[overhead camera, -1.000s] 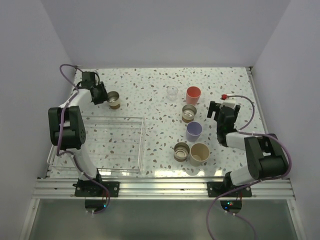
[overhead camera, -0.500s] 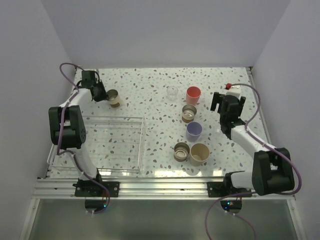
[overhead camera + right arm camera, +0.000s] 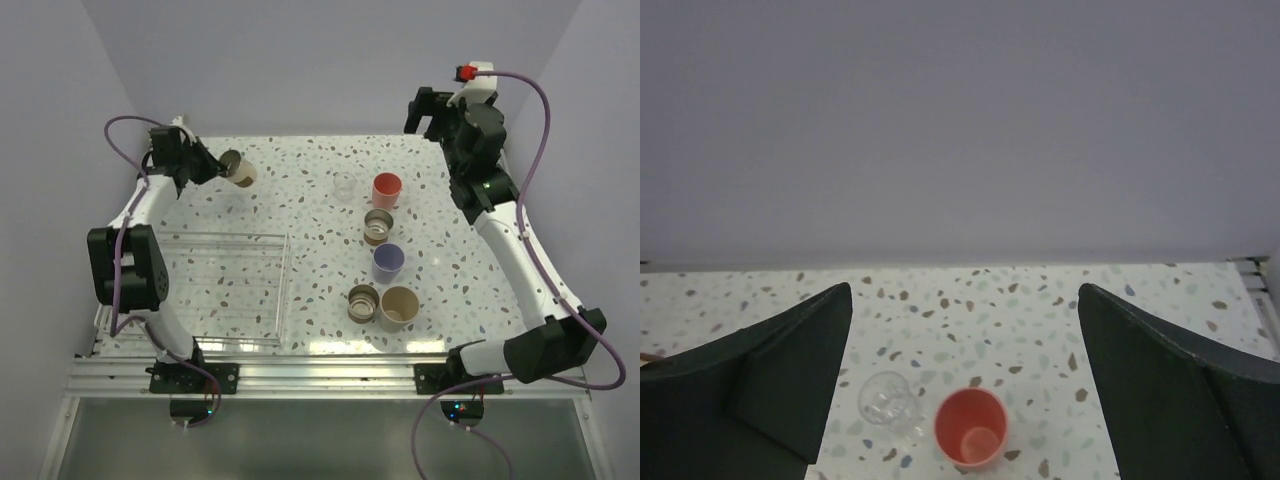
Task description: Load the cups into the dish rack
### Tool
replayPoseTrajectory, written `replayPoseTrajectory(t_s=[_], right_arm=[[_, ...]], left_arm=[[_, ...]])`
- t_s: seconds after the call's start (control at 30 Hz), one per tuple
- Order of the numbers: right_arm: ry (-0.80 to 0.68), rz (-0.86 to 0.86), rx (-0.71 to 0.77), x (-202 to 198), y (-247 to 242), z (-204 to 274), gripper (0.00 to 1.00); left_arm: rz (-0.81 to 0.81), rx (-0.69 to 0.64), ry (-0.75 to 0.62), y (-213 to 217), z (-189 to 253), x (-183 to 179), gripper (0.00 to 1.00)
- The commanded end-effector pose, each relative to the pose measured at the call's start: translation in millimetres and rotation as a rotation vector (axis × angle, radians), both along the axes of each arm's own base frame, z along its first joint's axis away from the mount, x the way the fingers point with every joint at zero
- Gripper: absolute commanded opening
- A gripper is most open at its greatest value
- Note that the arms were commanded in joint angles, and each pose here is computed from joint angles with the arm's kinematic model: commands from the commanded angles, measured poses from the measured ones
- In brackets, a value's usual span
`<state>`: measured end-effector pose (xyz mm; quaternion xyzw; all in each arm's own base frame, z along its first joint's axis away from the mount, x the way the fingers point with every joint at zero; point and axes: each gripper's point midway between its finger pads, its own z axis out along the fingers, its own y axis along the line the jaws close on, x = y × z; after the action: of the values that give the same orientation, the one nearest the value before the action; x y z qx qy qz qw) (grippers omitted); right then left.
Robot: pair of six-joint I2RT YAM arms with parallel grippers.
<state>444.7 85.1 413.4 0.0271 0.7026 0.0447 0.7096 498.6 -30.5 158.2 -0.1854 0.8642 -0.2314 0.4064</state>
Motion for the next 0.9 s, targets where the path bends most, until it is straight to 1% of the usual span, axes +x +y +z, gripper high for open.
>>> replayPoseTrajectory(t_s=[0.0,0.03,0.07,0.13,0.17,0.2,0.23,0.27,0.3,0.33,0.37,0.4,0.43,0.47,0.5,0.57,0.73,0.87], right_arm=[[-0.001,0.203,0.148,-5,43,15,0.98],[-0.001,0.205,0.186,-3,46,18,0.98],[0.003,0.284,0.277,-6,63,29,0.98],[0.065,0.399,0.362,-3,89,25,0.98],[0.097,0.543,0.454,-15,115,37,0.98],[0.139,0.602,0.504,-10,129,29,0.98],[0.137,0.675,0.554,-13,144,37,0.98],[0.161,0.751,0.658,-20,159,45,0.98],[0.183,0.835,0.696,-28,174,47,0.98],[0.164,0.882,0.732,-28,184,53,0.98],[0.202,0.931,0.803,-37,201,53,0.98],[0.208,0.979,0.826,-44,211,55,0.98],[0.199,1.041,0.847,-52,228,59,0.98],[0.219,1.079,0.887,-59,237,62,0.98],[0.230,1.115,0.898,-64,246,63,0.98],[0.273,1.174,0.934,-75,267,60,0.98],[0.330,1.239,0.998,-90,293,48,0.98],[0.364,1.258,1.036,-97,301,40,0.98]], left_arm=[[-0.152,-0.106,-0.276,-33,112,-4,0.00],[-0.178,-0.126,-0.292,-39,119,-8,0.00],[-0.190,-0.165,-0.298,-44,125,-14,0.00],[-0.273,-0.237,-0.369,-61,146,-31,0.00],[-0.300,-0.272,-0.390,-66,152,-38,0.00],[-0.347,-0.343,-0.438,-76,170,-47,0.00],[-0.369,-0.384,-0.444,-82,170,-60,0.00],[-0.373,-0.459,-0.438,-86,178,-68,0.00],[-0.418,-0.478,-0.498,-91,192,-77,0.00],[-0.427,-0.507,-0.506,-94,193,-87,0.00],[-0.432,-0.567,-0.498,-97,200,-95,0.00],[-0.466,-0.576,-0.560,-99,213,-103,0.00],[-0.476,-0.599,-0.571,-101,216,-111,0.00],[-0.483,-0.618,-0.582,-103,220,-116,0.00],[-0.498,-0.650,-0.610,-105,231,-123,0.00],[-0.510,-0.677,-0.631,-107,238,-133,0.00],[-0.546,-0.724,-0.688,-110,260,-153,0.00],[-0.553,-0.755,-0.705,-110,269,-162,0.00]])
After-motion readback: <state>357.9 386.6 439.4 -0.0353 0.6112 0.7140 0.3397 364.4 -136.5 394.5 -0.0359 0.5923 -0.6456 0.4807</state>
